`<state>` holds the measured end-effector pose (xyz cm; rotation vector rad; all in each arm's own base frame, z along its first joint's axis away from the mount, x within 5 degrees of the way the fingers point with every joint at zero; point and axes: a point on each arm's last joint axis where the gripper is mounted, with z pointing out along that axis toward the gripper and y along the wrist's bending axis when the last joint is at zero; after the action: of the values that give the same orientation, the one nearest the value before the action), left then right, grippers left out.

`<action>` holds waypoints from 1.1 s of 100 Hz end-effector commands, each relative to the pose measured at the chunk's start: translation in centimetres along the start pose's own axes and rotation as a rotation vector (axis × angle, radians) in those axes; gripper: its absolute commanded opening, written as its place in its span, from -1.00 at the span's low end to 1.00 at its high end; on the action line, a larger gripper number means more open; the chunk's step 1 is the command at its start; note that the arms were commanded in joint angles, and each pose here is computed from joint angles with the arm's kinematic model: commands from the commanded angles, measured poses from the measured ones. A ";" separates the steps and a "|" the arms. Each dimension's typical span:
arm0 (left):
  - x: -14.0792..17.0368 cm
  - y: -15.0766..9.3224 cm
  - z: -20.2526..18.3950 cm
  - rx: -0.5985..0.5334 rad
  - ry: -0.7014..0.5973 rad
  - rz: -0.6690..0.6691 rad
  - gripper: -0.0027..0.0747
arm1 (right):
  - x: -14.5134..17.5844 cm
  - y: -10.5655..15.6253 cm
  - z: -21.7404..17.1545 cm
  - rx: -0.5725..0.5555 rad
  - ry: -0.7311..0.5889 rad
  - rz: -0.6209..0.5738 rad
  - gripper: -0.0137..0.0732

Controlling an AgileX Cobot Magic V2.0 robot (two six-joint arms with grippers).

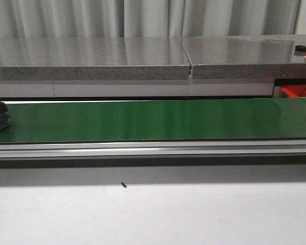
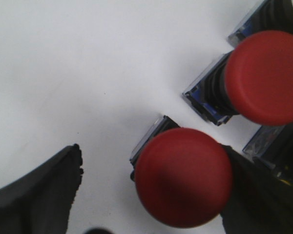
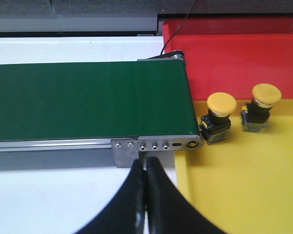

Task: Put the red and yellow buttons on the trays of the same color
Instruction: 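Grasp a second red button with the left gripper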

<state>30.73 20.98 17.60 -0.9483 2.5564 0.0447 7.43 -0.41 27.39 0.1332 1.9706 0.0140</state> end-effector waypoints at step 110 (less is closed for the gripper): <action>2.8 -4.1 -14.1 0.108 -0.392 0.103 -0.45 | -1.3 0.0 -0.3 0.007 -0.086 -0.014 -0.90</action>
<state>25.81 15.30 27.29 -0.7706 2.3056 0.1161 7.43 -0.41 27.39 0.1332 1.9706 0.0140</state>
